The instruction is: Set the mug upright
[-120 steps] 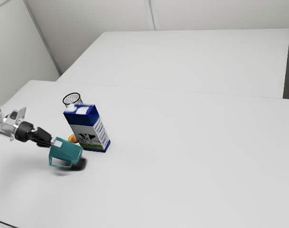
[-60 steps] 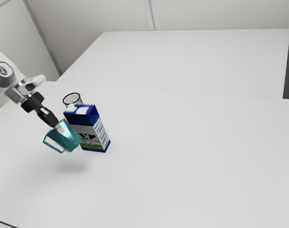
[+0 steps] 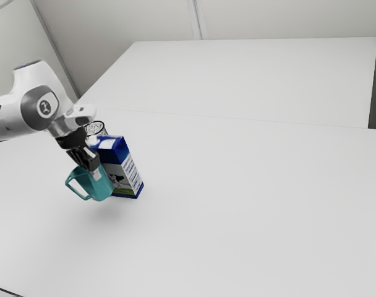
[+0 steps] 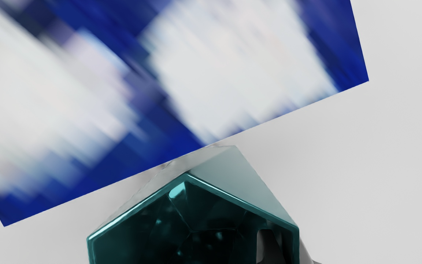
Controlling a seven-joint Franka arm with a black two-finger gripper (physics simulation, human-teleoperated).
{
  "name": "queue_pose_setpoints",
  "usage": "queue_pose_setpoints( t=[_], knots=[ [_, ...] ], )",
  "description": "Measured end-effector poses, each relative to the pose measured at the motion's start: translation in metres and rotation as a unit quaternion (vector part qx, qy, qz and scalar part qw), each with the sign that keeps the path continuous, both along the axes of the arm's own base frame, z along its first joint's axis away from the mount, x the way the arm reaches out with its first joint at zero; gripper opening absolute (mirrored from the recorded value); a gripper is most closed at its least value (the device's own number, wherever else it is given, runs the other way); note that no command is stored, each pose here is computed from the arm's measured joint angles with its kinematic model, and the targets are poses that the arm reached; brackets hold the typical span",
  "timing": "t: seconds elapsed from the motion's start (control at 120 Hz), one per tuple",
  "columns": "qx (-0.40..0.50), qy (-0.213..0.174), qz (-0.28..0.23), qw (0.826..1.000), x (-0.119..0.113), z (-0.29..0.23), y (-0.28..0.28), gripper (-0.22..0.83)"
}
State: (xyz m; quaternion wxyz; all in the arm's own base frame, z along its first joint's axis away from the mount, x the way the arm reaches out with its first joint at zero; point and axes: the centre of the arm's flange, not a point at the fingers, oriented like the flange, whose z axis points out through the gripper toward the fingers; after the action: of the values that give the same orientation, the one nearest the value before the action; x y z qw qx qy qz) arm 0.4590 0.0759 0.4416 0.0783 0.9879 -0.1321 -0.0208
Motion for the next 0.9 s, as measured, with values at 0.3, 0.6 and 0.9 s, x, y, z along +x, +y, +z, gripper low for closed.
queue_pose_setpoints(
  t=[0.3,0.6,0.9],
  knots=[
    [0.035,-0.033,0.054,0.997,-0.009,-0.044,-0.017,-0.15],
    [0.043,-0.047,0.097,0.993,-0.015,-0.072,-0.022,-0.16],
    [0.044,-0.052,0.125,0.99,-0.017,-0.074,-0.025,0.19]
  ],
)
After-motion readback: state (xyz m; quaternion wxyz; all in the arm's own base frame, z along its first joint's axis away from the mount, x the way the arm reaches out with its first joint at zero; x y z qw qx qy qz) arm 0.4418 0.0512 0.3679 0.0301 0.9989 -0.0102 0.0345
